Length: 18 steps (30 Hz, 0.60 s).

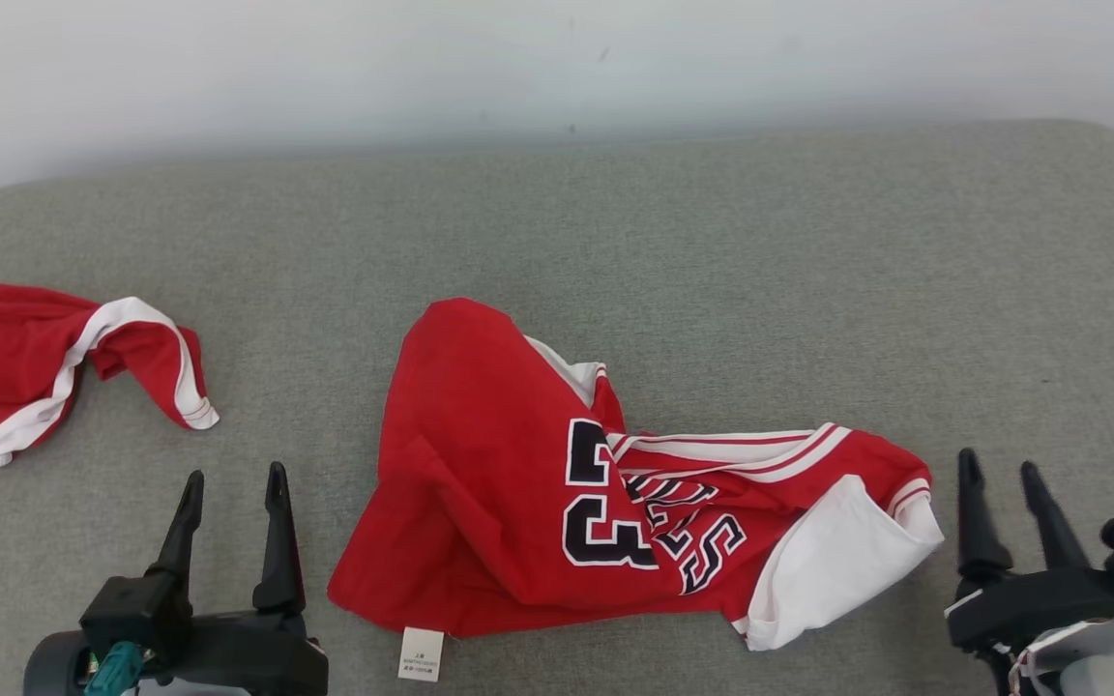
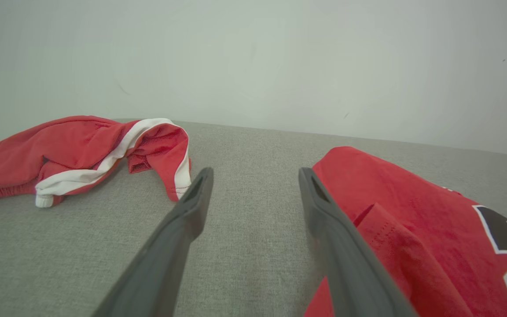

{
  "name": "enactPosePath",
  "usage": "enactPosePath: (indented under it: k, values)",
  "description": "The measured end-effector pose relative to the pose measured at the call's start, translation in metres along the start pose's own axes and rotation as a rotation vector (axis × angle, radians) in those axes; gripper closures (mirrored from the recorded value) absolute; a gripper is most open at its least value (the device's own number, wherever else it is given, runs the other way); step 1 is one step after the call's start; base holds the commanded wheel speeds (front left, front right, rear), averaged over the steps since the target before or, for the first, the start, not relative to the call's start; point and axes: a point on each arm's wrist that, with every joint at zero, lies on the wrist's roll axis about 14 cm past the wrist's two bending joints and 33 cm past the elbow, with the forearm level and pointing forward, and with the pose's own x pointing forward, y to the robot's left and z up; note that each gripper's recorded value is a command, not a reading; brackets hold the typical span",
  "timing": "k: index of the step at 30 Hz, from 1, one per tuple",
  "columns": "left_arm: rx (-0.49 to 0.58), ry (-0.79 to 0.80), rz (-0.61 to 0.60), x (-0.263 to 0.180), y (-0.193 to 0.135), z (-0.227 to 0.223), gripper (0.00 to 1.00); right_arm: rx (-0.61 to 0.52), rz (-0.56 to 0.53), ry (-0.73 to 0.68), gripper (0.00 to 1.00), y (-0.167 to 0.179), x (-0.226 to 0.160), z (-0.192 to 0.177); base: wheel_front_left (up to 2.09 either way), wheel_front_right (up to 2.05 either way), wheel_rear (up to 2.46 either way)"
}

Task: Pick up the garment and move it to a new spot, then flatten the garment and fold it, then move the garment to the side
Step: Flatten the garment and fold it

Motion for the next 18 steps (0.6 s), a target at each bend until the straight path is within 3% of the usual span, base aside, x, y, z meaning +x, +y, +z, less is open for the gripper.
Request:
enactPosePath:
  k: [4,11,18]
  values:
    - [0.014,-0.009,0.003,0.0,0.003,0.003,0.0,-0.02,0.003,-0.112,0.0,-0.005,-0.003,0.034,0.0,0.0,0.0]
    - [0.026,-0.049,0.008,-0.001,0.007,0.018,0.0,-0.086,0.145,-0.27,0.0,0.038,-0.017,0.081,0.0,0.0,0.0]
    - [0.034,-0.068,0.018,-0.013,0.009,0.025,0.0,-0.16,0.231,-0.253,0.0,0.064,-0.045,0.075,0.0,0.0,0.0]
